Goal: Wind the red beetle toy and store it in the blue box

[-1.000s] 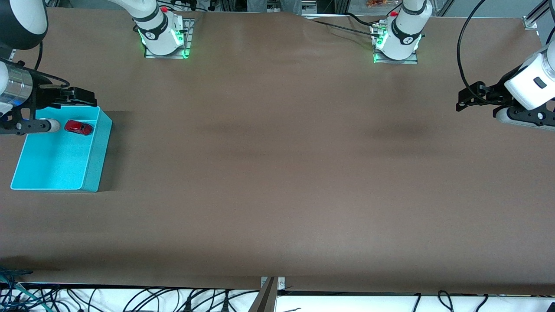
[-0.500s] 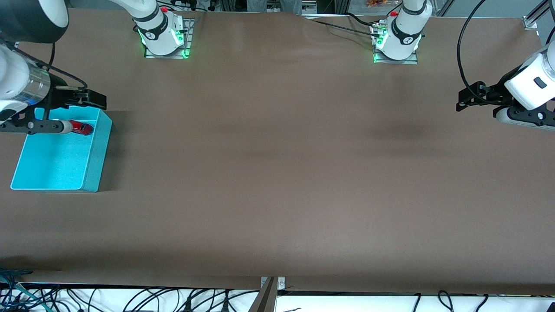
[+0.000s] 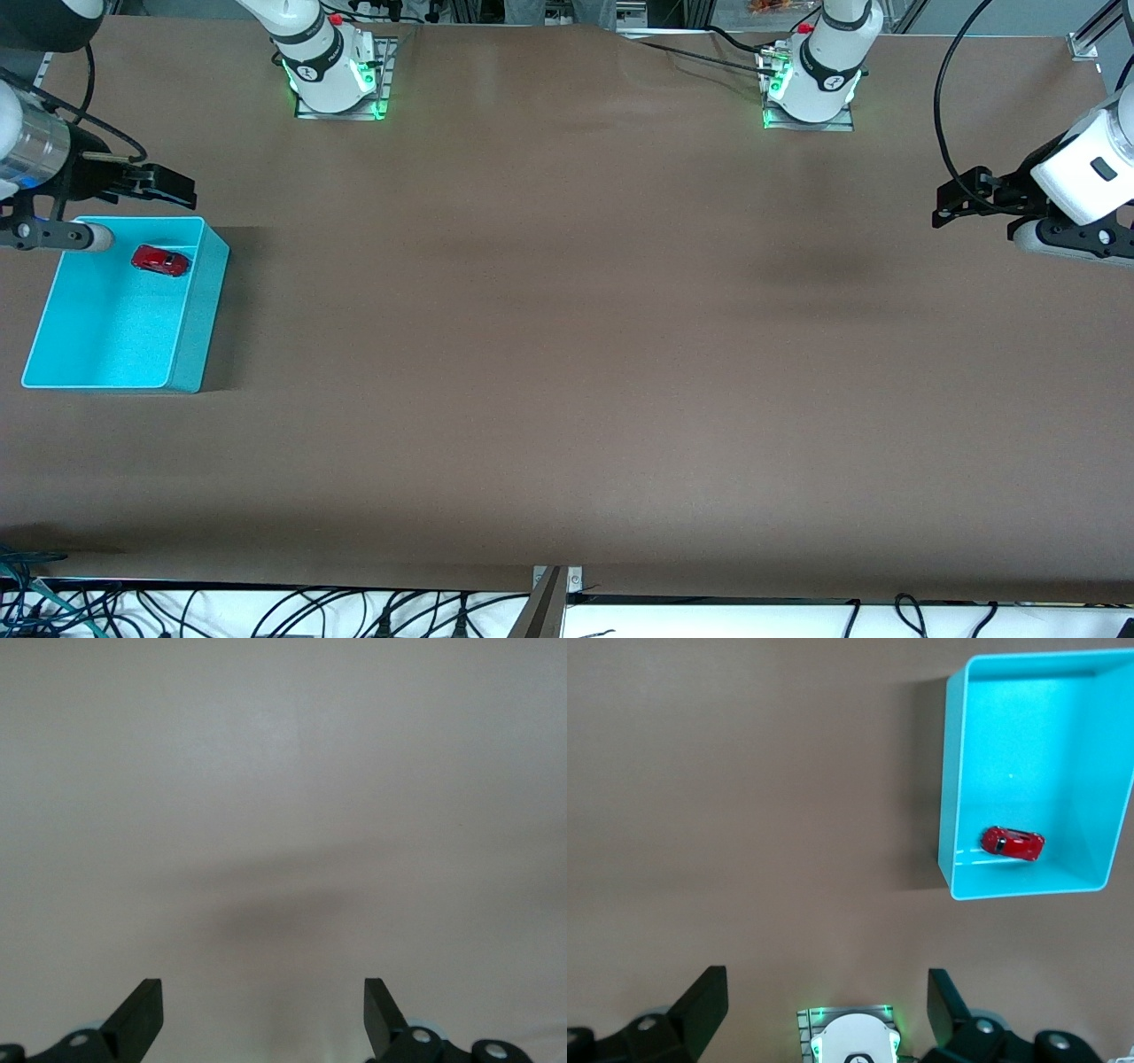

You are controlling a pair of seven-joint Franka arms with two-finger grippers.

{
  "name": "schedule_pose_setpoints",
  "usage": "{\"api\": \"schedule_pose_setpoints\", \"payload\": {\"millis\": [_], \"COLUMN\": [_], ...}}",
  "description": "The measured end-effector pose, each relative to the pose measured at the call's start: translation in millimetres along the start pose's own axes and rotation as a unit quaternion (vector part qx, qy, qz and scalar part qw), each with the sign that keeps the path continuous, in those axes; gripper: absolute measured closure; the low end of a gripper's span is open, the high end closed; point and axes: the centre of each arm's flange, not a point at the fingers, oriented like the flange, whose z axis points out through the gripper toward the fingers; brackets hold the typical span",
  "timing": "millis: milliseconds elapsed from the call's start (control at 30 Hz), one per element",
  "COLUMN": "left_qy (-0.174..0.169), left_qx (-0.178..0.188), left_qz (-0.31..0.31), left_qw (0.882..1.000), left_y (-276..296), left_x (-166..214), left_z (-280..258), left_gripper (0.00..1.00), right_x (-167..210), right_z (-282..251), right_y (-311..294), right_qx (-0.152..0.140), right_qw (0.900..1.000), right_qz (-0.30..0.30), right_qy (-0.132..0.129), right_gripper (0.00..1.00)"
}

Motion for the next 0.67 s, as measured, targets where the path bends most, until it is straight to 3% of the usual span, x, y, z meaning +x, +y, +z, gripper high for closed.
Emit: {"api": "schedule_pose_setpoints", "payload": {"millis": [667], "left_qy": [0.0], "left_qx": [0.0], "left_qz": [0.0], "left_qw": [1.0], "left_y": [0.0], "left_x": [0.0], "left_z": [0.0], "left_gripper": [0.0], "right_x": [0.6], "right_z": [1.5], "right_y": [6.9], "right_qx": [0.001], "right_qw": [1.0], "right_qz": [0.012], "right_qy": [-0.002], "right_gripper": [0.0]}}
